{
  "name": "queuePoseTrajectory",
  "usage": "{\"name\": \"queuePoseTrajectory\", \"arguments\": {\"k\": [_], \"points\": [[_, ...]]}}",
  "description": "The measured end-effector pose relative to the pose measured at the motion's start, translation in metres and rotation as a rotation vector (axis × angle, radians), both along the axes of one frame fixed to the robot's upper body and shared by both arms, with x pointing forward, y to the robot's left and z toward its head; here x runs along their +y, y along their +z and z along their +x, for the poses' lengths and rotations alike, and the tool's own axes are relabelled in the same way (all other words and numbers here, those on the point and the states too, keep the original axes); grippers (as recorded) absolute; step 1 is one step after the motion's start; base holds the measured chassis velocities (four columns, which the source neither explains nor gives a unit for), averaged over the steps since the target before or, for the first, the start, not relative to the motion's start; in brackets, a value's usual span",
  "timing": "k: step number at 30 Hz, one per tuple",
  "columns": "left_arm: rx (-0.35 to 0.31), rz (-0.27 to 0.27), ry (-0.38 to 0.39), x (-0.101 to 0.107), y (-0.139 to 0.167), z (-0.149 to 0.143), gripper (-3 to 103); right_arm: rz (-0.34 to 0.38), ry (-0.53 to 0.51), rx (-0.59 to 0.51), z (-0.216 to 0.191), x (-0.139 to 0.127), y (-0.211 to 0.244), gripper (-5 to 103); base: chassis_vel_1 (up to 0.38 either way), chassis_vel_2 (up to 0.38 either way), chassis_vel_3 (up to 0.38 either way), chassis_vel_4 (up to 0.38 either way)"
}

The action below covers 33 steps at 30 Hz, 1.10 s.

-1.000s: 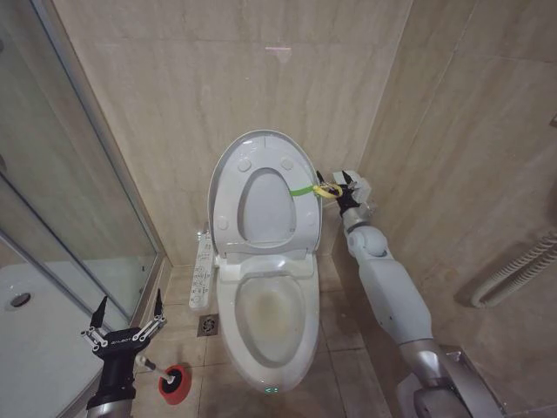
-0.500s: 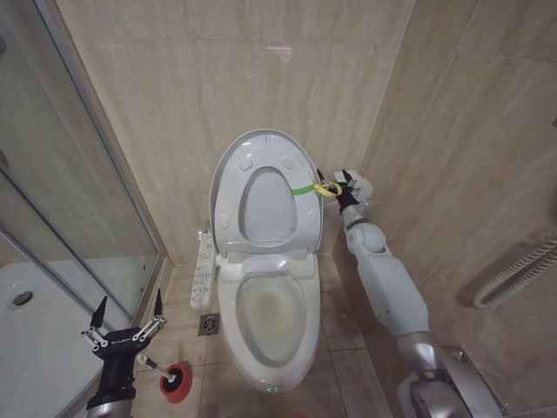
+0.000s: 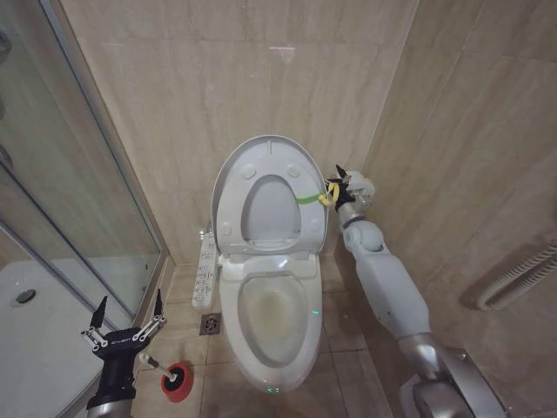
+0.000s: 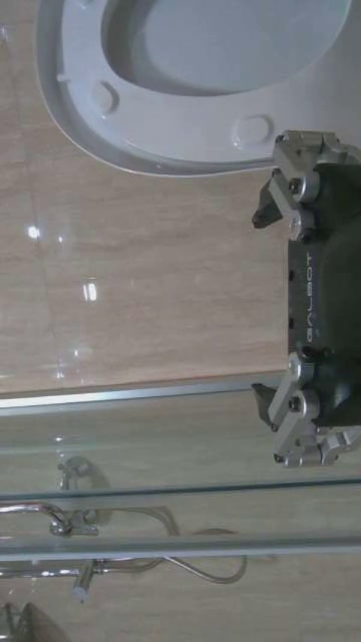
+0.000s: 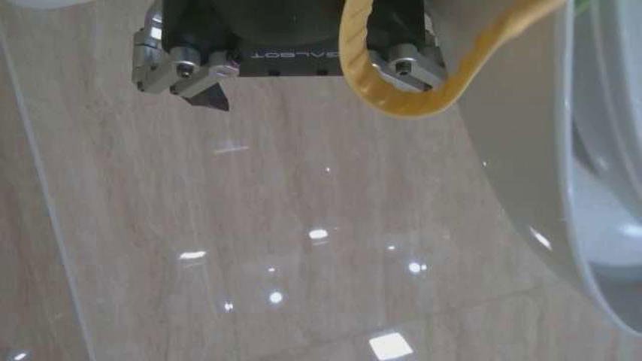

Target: Open the toilet lid, clean the toilet bowl with a toilet brush, close the toilet lid, and flush.

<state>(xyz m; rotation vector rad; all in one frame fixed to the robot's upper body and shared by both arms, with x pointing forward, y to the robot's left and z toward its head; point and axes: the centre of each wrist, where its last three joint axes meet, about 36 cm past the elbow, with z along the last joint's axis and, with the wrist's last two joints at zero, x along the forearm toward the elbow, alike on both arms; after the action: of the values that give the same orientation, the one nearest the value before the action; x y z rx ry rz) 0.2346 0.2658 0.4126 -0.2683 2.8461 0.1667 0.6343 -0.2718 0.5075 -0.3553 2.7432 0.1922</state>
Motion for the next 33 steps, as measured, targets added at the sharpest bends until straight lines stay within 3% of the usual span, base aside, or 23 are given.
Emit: {"name": "queuePoseTrajectory", "arguments": {"k": [19, 25, 33], "points": [[0.0, 0.0, 0.0, 0.0, 0.0, 0.0, 100, -0.072, 0.111, 0.007, -0.1, -0.003, -0.019, 100, 0.0, 0.0, 0.0, 0.0], [0.0, 0.0, 0.0, 0.0, 0.0, 0.0, 100, -0.075, 0.094, 0.058, -0.155, -0.02, -0.043, 100, 0.0, 0.0, 0.0, 0.0], [0.0, 0.0, 0.0, 0.0, 0.0, 0.0, 100, -0.042, 0.06, 0.064, -0.188, -0.023, -0.044, 100, 0.0, 0.0, 0.0, 0.0]]}}
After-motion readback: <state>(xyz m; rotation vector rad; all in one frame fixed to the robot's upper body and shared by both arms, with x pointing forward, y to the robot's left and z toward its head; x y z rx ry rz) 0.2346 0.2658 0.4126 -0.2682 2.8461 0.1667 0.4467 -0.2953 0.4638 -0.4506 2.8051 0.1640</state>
